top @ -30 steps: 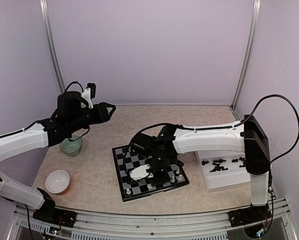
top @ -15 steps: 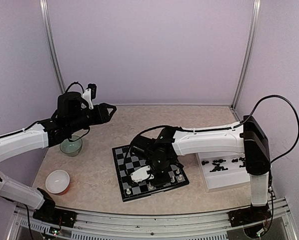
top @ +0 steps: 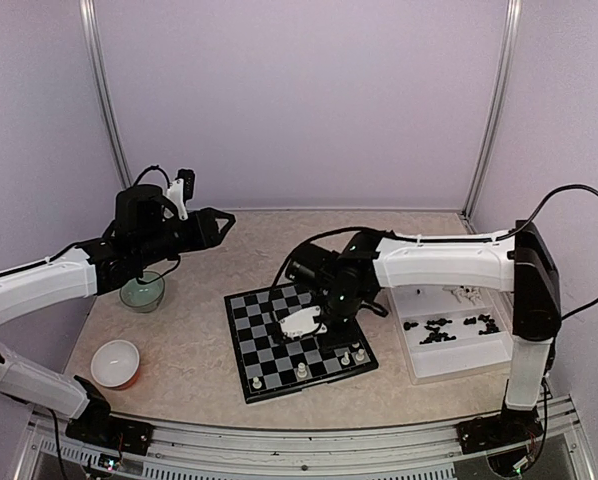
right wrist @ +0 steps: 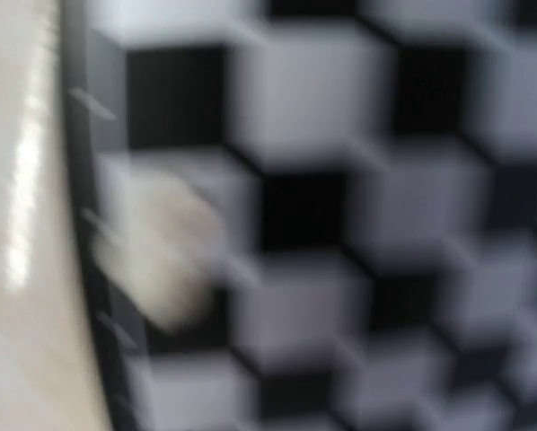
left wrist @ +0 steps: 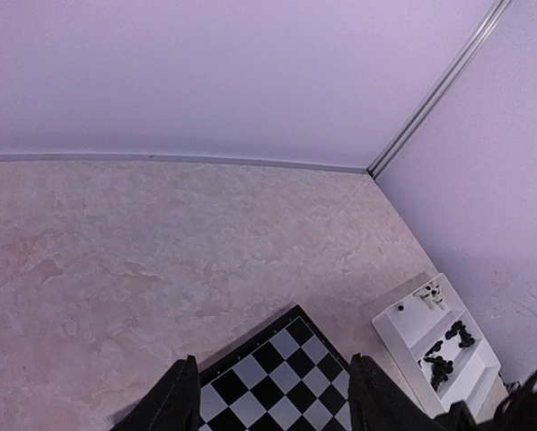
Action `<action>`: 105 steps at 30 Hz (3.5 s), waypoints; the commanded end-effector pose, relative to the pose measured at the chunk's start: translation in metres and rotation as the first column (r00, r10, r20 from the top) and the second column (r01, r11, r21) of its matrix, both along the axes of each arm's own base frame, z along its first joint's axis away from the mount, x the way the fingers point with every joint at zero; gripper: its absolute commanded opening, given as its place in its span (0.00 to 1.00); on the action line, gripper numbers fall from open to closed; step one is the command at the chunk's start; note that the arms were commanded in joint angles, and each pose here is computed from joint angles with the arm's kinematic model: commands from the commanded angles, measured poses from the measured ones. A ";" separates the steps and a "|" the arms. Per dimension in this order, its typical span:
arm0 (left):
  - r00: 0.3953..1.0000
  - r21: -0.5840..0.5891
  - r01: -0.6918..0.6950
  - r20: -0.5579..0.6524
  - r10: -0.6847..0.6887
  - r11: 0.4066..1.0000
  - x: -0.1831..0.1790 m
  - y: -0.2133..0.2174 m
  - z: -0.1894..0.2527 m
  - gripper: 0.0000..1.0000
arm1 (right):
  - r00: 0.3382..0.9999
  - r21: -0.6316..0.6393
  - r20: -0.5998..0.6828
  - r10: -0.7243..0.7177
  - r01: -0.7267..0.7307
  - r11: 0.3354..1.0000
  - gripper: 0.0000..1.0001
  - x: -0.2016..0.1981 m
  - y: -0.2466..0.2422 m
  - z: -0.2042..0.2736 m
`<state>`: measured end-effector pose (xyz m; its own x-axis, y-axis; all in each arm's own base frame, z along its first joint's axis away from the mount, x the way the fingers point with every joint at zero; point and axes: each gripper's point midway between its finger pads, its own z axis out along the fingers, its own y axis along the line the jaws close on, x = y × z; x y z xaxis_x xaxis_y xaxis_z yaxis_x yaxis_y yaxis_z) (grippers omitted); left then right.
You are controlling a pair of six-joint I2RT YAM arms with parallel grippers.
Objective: Set up the chess pieces on the board
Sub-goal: Place the queen at d1, then pick up the bishop from the storage box, then pass from the right arm to the left
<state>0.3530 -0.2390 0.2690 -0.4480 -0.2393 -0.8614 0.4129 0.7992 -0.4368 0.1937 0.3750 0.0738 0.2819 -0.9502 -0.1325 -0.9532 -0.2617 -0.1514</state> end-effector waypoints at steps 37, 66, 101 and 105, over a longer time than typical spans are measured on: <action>0.966 0.172 0.236 0.068 -0.250 0.957 -0.009 -0.165 0.003 0.59 | 0.294 0.120 -0.090 -0.952 0.952 0.282 0.19 0.178 -0.375 -0.038; 0.879 0.032 0.477 0.012 -0.477 0.879 -0.034 -0.212 -0.008 0.59 | 0.429 0.317 -0.350 -0.833 0.891 0.326 0.04 0.144 -0.319 0.038; 0.551 -0.509 0.640 -0.220 -0.805 0.576 -0.073 -0.269 -0.053 0.50 | 0.938 0.513 -0.187 -0.293 0.348 0.785 0.08 0.082 -0.095 0.147; 0.538 -0.510 0.645 -0.226 -0.812 0.569 -0.074 -0.273 -0.056 0.45 | 0.939 0.516 -0.188 -0.288 0.344 0.785 0.08 0.082 -0.092 0.148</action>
